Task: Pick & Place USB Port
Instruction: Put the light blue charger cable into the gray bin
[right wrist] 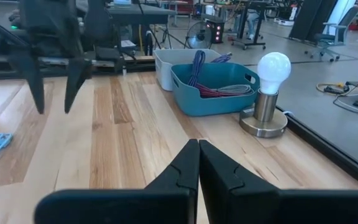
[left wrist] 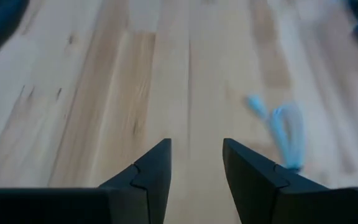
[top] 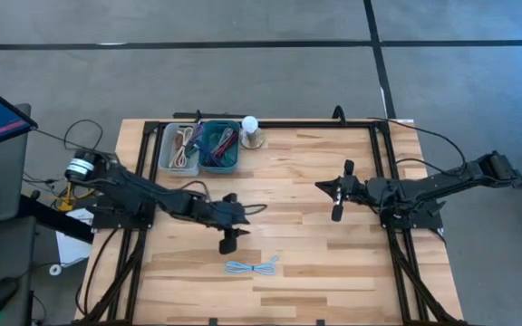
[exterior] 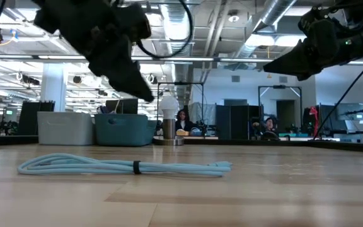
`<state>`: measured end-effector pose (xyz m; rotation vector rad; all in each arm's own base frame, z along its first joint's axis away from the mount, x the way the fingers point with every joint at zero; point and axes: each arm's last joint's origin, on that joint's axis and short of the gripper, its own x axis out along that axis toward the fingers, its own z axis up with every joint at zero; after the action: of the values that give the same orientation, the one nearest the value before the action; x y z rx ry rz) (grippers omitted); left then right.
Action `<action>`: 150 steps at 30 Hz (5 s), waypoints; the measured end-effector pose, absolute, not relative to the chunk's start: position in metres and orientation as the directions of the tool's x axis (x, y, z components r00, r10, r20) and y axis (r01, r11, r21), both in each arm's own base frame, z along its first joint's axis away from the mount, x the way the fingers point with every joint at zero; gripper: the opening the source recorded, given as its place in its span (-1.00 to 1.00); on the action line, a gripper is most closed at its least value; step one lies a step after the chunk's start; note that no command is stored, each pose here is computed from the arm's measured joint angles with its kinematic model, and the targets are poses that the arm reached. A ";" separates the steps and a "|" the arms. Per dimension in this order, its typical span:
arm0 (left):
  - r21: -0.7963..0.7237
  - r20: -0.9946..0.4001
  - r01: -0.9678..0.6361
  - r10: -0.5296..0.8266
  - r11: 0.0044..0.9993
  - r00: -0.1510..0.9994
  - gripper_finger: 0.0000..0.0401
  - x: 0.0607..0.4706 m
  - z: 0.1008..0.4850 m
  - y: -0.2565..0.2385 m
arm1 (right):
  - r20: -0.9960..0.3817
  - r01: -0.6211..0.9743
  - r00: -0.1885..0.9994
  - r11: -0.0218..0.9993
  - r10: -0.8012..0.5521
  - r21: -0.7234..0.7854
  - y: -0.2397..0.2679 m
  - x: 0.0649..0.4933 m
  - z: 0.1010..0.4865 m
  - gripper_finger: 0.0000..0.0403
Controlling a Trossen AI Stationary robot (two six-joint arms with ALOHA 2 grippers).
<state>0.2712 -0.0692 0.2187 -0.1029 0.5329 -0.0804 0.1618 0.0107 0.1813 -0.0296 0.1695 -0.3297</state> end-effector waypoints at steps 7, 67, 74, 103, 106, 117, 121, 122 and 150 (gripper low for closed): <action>-0.047 -0.694 0.007 -0.038 0.999 0.719 -0.28 0.282 0.207 -0.063 | -0.163 0.323 0.932 0.946 -0.324 -0.034 0.011 0.162 0.181 -0.99; -0.213 -0.520 0.116 -0.213 0.970 0.827 -0.16 0.299 0.216 -0.134 | -0.153 0.322 0.934 0.947 -0.322 -0.026 0.011 0.162 0.182 -0.99; -0.216 -0.586 0.117 -0.224 0.969 0.779 -0.16 0.308 0.193 -0.150 | -0.154 0.322 0.934 0.947 -0.322 -0.026 0.011 0.162 0.182 -0.99; -0.356 -0.676 0.036 -0.284 0.934 0.680 -0.25 0.313 0.153 -0.162 | -0.153 0.322 0.935 0.947 -0.320 -0.010 0.011 0.162 0.182 -0.99; -0.352 -0.681 0.033 -0.280 0.935 0.676 -0.42 0.313 0.152 -0.161 | -0.153 0.324 0.935 0.946 -0.320 0.000 0.011 0.162 0.182 -0.99; -0.350 -0.687 0.026 -0.276 0.936 0.673 -0.95 0.313 0.151 -0.161 | -0.145 0.324 0.936 0.946 -0.320 0.005 0.011 0.162 0.183 -0.99; -0.322 -0.681 0.034 -0.256 0.946 0.686 -0.95 0.312 0.153 -0.160 | -0.145 0.324 0.936 0.946 -0.320 0.005 0.011 0.162 0.183 -0.99; -0.311 -0.676 0.047 -0.256 0.949 0.691 -0.96 0.312 0.155 -0.160 | -0.145 0.324 0.936 0.946 -0.320 0.005 0.011 0.162 0.183 -0.99; 0.263 -0.478 -0.347 0.434 0.900 0.763 -0.96 0.225 0.297 -0.036 | -0.147 0.324 0.936 0.946 -0.320 0.003 0.011 0.162 0.183 -0.99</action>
<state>0.2250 -0.0359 0.2972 0.1629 0.5586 0.4267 0.1621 0.0109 0.1830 0.0275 0.1452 -0.3291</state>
